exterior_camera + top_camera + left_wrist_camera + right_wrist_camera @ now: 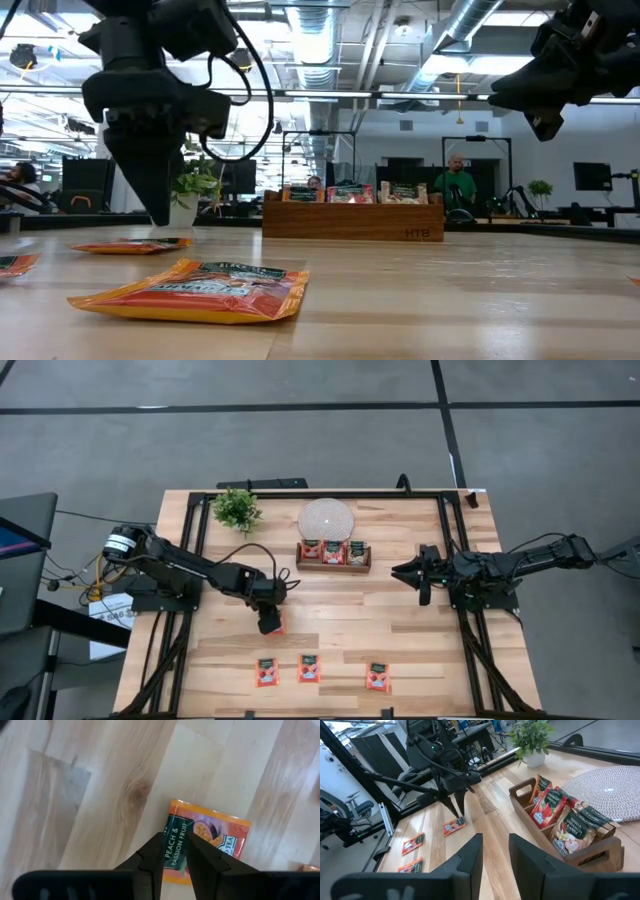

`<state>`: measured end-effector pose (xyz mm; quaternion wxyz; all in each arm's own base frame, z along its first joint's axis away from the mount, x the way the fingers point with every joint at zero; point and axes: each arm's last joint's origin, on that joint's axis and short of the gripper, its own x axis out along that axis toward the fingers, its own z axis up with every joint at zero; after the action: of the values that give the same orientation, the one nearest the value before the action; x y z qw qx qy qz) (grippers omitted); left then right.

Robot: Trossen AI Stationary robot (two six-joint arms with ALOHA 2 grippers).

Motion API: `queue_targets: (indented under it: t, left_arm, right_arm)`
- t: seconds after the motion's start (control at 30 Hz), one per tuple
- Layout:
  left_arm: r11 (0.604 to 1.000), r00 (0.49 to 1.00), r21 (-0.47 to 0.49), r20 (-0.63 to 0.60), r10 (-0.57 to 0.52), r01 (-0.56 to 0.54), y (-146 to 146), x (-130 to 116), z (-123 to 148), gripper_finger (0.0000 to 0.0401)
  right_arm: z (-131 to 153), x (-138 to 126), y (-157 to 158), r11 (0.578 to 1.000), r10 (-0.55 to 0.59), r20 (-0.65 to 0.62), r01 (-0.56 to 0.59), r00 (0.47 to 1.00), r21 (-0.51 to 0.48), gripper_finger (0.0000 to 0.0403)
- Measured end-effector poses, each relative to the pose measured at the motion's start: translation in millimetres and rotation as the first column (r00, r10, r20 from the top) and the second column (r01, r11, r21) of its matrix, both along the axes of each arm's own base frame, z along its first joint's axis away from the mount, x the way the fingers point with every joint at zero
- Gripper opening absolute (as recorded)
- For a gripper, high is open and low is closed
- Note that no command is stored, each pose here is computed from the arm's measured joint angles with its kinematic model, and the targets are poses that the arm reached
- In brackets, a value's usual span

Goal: Pick & Place Tea
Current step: Put the orange tea bag into the left section of the wooden organizer

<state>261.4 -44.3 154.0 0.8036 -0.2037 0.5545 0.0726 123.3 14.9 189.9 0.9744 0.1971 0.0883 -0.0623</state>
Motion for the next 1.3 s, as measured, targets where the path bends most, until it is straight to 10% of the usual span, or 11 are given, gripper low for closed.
queue_targets:
  t: [0.6,1.3]
  left_arm:
    - [0.998,0.999,0.05,-0.024,-0.044,0.045,1,-2,0,0.0152]
    - [0.994,0.992,0.09,-0.115,-0.051,0.062,1,3,-24,0.0154]
  right_arm:
    - [0,0,0,1.0,0.002,0.001,-0.002,1.0,0.001,0.0086]
    - [1,0,0,1.0,0.001,0.012,-0.001,1.0,0.002,0.0086]
